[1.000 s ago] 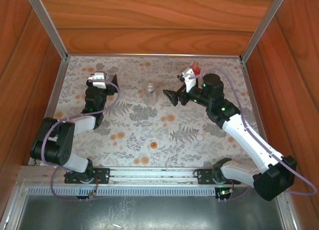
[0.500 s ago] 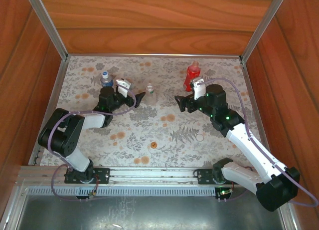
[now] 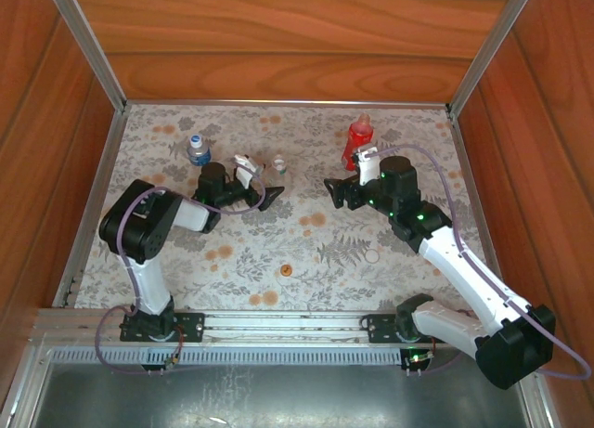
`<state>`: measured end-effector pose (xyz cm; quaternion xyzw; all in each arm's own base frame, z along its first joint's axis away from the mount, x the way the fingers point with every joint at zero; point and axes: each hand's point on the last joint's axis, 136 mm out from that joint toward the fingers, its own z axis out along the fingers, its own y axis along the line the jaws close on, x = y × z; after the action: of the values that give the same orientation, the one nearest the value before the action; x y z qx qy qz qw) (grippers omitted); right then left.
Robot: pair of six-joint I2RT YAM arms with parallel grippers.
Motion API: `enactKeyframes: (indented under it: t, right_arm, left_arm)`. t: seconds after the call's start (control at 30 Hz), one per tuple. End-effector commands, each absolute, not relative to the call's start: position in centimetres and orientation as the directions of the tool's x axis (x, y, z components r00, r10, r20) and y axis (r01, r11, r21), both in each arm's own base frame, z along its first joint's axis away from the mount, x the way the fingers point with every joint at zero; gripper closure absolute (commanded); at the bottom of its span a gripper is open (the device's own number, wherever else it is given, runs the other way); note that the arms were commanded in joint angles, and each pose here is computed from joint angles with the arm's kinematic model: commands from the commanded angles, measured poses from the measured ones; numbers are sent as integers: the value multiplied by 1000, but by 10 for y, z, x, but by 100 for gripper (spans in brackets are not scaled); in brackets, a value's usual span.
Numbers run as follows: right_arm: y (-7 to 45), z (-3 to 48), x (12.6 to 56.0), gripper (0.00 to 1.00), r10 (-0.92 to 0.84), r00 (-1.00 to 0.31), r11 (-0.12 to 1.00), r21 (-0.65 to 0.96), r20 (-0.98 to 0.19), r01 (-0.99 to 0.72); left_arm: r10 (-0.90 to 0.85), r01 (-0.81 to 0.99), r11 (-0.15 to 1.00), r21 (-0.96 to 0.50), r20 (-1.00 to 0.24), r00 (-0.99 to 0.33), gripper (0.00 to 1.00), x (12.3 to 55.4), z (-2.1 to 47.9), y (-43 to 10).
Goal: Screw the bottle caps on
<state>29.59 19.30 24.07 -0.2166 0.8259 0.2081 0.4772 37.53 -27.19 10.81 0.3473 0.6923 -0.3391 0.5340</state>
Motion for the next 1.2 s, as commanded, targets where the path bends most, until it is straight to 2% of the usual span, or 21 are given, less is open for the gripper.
enactKeyframes:
  t: [0.0,0.23,0.5,0.7,0.87,1.03,1.17]
  right_arm:
    - [191,245,296,3,-144,-451,823,147,-881,-549]
    - [191,246,296,3,-141,-451,825,148,-881,-546]
    - [194,243,297,4,-142,-459,819,157,-877,-552]
    - [186,239,297,4,-137,-480,844,152,-866,-515]
    - [163,215,300,3,-103,-551,913,141,-828,-382]
    - [123,180,296,6,54,-655,982,158,-754,-101]
    - [94,132,272,8,211,-756,977,151,-619,149]
  left_arm:
    - [70,852,517,-76,-989,-131,0,387,127,-279]
    - [51,864,493,-99,-988,-143,0,394,128,-288]
    - [36,901,420,-109,-990,-136,22,397,133,-309]
    - [37,906,409,-109,-990,-136,35,395,132,-311]
    - [37,913,393,-109,-990,-135,52,392,133,-312]
    - [35,924,363,-118,-989,-141,53,384,135,-313]
    - [31,939,321,-124,-990,-141,54,372,142,-315]
